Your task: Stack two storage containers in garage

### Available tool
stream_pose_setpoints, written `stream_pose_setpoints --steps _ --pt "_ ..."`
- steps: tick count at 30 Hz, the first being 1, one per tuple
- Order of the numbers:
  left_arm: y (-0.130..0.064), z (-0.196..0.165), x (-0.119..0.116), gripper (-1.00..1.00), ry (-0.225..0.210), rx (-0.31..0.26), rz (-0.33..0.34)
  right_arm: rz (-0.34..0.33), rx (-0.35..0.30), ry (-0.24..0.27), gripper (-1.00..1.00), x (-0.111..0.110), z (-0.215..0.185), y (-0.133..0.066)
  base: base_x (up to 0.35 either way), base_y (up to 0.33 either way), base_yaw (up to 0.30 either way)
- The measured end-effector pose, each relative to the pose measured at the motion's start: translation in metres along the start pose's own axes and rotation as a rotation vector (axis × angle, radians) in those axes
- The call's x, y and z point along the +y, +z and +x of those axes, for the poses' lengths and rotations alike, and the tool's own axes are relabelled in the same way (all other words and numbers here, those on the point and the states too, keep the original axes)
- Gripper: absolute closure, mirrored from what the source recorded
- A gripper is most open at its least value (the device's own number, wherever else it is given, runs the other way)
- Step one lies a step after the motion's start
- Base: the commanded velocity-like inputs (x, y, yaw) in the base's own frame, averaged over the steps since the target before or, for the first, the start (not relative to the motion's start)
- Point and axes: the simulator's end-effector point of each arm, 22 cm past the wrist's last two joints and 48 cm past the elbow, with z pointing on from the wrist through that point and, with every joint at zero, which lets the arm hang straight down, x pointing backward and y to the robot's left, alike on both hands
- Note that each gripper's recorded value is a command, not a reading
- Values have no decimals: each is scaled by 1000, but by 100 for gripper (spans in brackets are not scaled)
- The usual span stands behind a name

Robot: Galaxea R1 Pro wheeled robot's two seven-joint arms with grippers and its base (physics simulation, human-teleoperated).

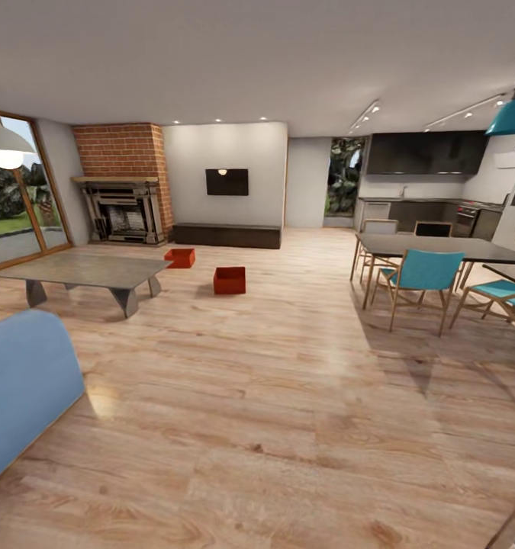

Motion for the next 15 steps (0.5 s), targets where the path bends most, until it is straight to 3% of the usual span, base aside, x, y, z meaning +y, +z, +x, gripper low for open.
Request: stream_pose_setpoints --steps 15 --pt "0 0 1 -100 0 0 -1 6 0 16 -100 -1 0 0 325 124 0"
